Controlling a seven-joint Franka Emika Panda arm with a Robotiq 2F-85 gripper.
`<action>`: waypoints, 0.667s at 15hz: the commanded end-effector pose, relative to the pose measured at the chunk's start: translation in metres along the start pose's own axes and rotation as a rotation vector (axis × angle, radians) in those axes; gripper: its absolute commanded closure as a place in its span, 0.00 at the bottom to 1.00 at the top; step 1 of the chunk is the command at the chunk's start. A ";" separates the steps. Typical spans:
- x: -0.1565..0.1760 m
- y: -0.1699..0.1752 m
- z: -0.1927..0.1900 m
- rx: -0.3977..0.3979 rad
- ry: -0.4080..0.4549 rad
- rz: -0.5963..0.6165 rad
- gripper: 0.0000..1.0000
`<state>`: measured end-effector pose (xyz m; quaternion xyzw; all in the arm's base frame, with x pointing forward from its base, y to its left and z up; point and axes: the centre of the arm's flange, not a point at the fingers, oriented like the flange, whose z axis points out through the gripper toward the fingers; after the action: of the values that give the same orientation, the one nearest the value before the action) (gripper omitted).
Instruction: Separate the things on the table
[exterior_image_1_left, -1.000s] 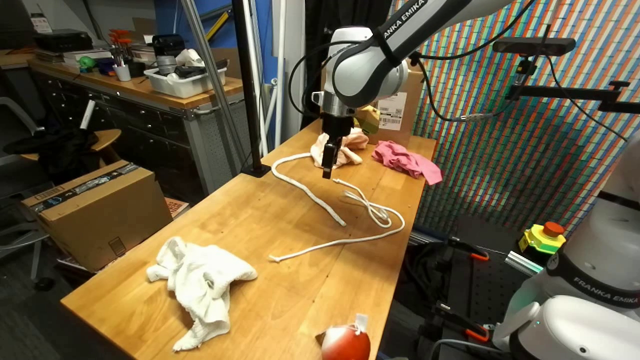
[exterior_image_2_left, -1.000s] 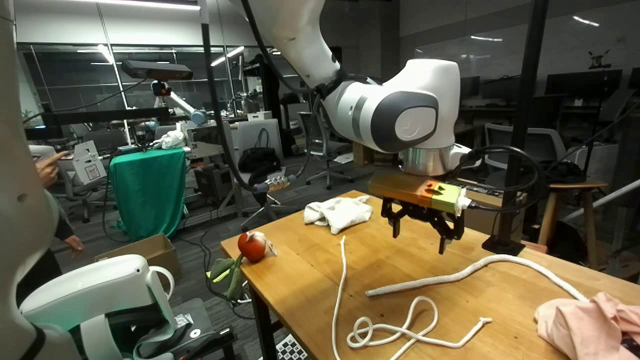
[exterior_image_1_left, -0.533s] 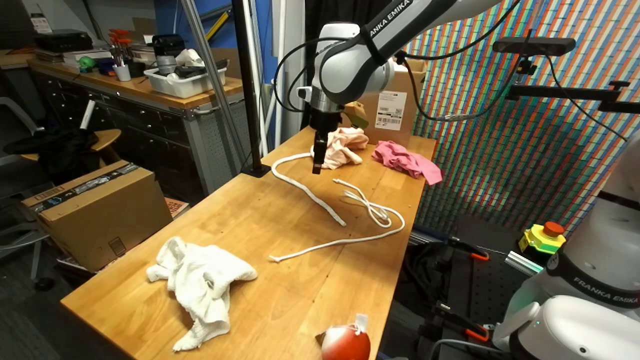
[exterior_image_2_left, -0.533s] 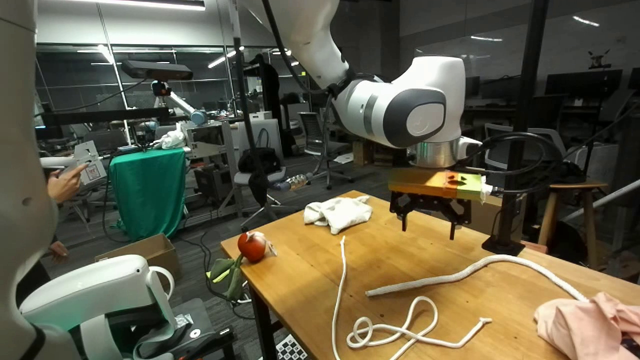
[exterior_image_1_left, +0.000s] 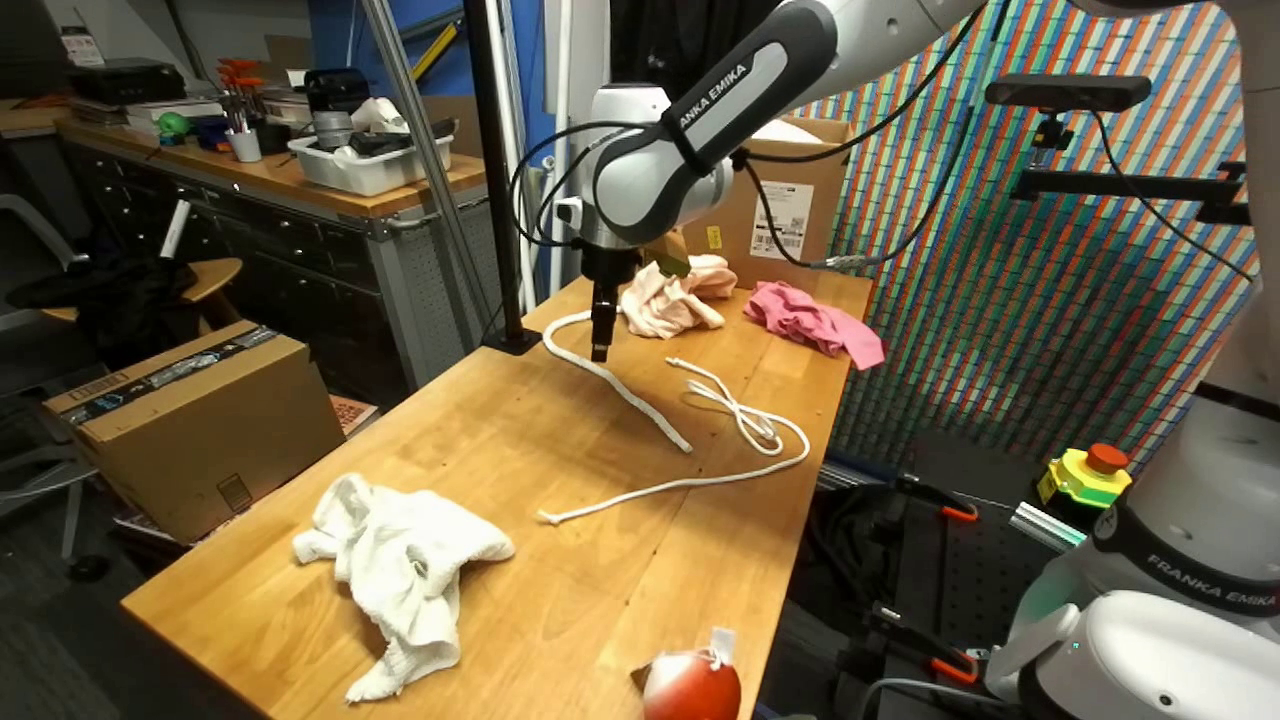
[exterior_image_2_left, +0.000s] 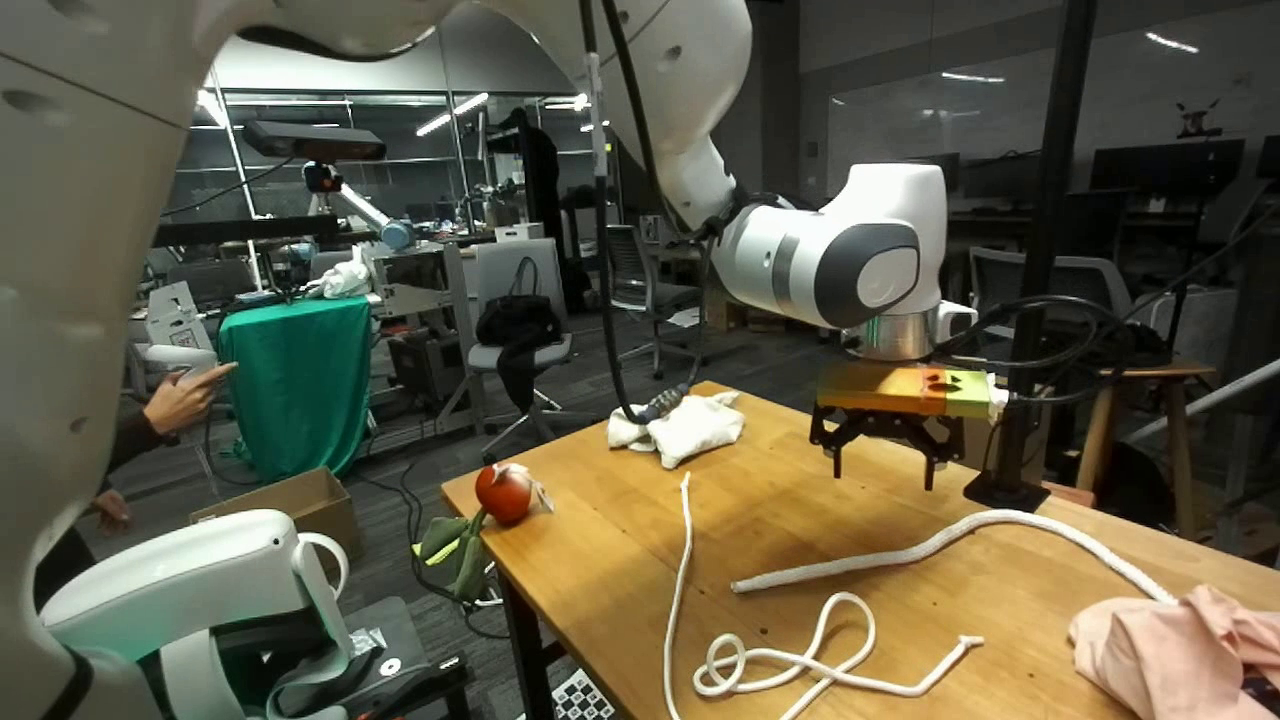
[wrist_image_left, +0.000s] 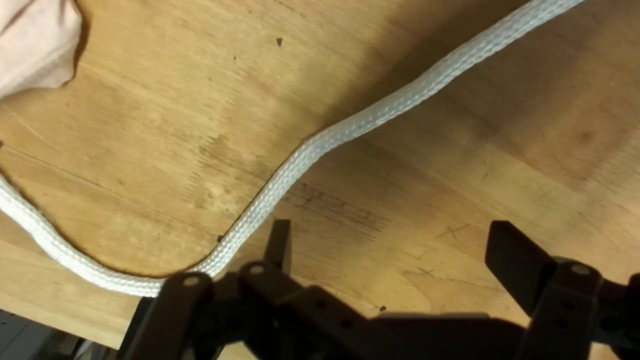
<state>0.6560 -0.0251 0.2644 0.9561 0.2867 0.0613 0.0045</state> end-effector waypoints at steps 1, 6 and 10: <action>0.041 0.017 0.025 -0.038 -0.007 0.047 0.00; 0.057 0.033 0.055 -0.062 -0.035 0.114 0.00; 0.058 0.051 0.070 -0.072 -0.056 0.165 0.00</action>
<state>0.7127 -0.0277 0.2072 0.9733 0.2219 0.0508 0.0285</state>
